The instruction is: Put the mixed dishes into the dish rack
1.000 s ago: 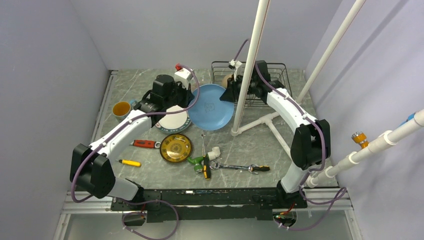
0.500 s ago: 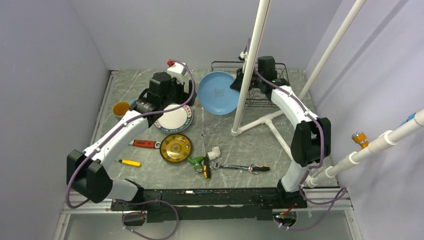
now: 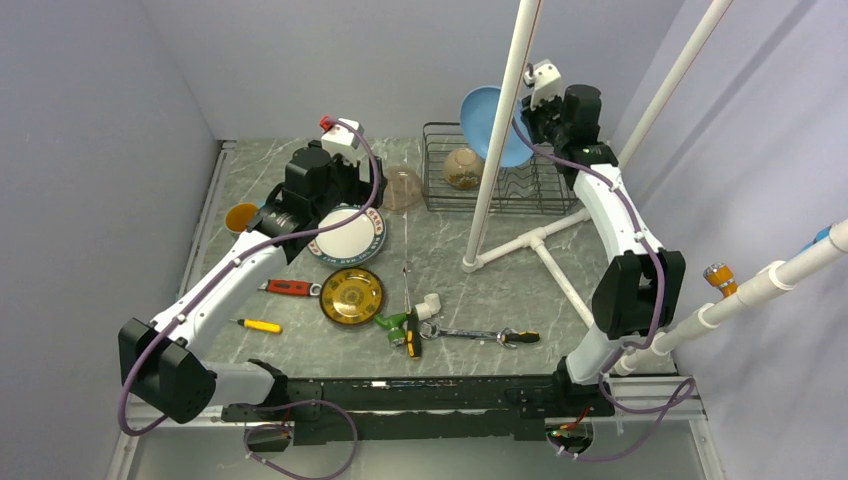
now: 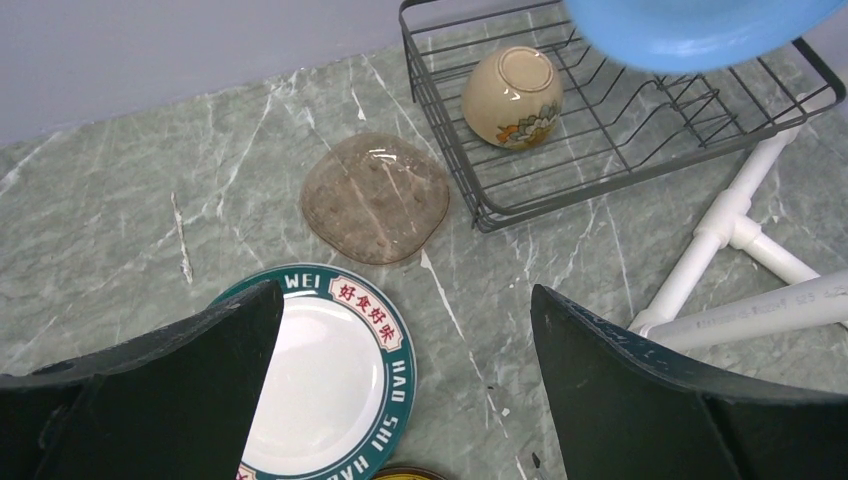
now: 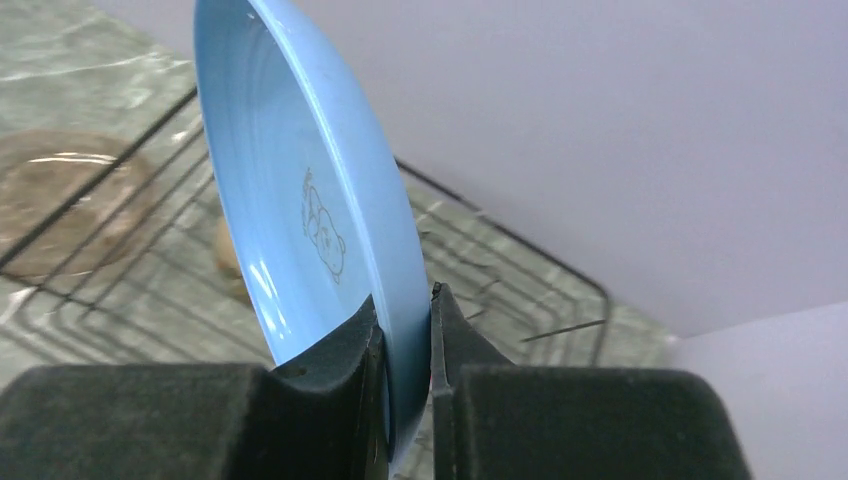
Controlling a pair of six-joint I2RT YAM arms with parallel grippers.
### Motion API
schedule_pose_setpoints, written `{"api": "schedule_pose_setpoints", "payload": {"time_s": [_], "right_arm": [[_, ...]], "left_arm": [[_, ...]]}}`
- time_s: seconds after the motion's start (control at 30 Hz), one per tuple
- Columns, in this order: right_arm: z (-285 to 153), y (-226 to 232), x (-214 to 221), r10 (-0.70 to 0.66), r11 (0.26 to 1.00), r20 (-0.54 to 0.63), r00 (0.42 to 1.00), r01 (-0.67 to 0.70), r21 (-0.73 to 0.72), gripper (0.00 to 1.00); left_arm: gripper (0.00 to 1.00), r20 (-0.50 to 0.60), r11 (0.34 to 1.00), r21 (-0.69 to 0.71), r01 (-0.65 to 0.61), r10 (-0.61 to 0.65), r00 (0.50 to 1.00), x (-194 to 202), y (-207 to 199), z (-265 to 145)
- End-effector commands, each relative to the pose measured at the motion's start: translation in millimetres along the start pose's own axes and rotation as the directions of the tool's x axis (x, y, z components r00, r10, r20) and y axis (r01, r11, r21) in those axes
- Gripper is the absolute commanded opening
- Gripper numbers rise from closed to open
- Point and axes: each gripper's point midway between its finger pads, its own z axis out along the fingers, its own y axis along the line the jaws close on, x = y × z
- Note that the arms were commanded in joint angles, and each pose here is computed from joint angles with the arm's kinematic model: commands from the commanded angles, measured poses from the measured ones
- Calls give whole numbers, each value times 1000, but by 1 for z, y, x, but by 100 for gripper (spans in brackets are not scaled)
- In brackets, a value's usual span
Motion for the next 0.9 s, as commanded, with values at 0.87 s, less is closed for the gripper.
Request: {"api": "schedule_pose_setpoints", "payload": {"time_s": [0.87], "right_arm": [[66,-96,-17,-804,591,3,595,798,115,0]], "left_arm": [[97,-100,995,-61,-75,68,993,32,12,24]]}}
